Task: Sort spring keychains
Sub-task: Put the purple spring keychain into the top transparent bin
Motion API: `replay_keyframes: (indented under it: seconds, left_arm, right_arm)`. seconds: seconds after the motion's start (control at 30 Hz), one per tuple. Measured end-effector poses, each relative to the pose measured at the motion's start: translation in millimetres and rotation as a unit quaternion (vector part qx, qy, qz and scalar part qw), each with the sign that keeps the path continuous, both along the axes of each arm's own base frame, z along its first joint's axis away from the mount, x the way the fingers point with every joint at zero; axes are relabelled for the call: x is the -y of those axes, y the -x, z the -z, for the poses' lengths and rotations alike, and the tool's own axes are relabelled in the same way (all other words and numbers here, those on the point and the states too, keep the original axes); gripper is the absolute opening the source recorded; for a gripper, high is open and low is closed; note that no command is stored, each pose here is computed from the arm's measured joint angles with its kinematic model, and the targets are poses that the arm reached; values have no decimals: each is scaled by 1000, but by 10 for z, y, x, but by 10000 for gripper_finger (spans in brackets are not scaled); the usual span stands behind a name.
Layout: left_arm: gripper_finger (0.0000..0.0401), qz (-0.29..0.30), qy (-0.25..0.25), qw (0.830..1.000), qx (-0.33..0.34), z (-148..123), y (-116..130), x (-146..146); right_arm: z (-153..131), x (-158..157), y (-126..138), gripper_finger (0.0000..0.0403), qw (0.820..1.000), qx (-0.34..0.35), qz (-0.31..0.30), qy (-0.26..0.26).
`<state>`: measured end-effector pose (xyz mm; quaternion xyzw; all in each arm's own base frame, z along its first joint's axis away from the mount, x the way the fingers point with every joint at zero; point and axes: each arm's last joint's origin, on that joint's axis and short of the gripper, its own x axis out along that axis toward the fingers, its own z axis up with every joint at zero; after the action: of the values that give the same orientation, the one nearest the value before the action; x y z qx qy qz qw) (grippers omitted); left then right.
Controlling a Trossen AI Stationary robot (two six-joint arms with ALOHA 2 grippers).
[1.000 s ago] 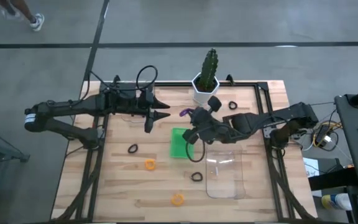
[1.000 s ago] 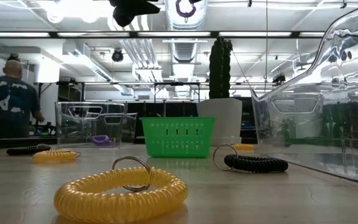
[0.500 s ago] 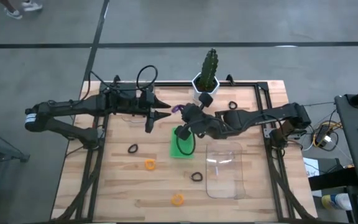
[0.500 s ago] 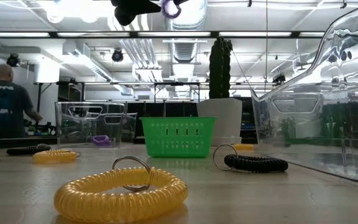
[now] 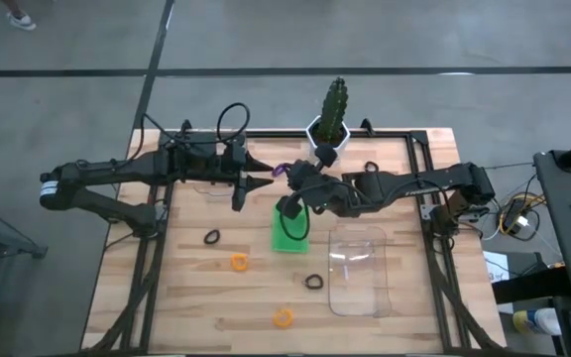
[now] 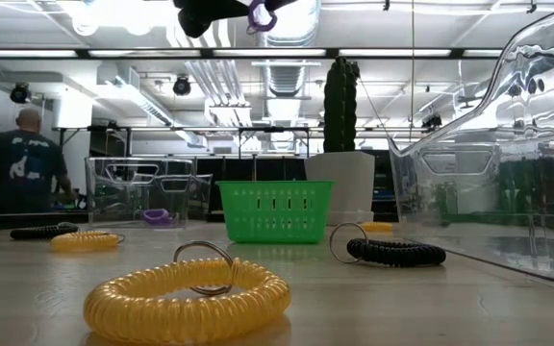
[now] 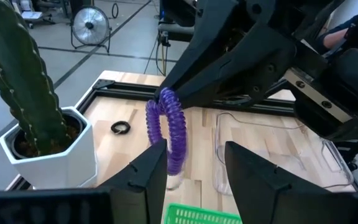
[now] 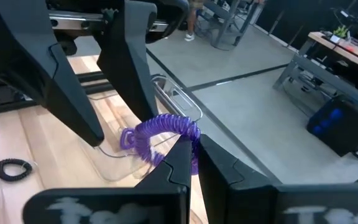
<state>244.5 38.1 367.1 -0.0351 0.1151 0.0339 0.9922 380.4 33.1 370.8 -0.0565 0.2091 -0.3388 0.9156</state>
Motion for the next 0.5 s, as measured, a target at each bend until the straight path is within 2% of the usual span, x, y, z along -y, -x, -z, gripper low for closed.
replay_keyframes:
  seconds: [0.33, 0.5]
  left_arm:
    - [153, 0, -4, 1000, 22, -42, -10, -2]
    - [153, -19, -2, 1000, 22, -41, -9, -12]
  right_arm:
    - [-8, 38, -25, 13, 1000, 6, -18, -8]
    - [-10, 35, -26, 13, 1000, 5, -19, -6]
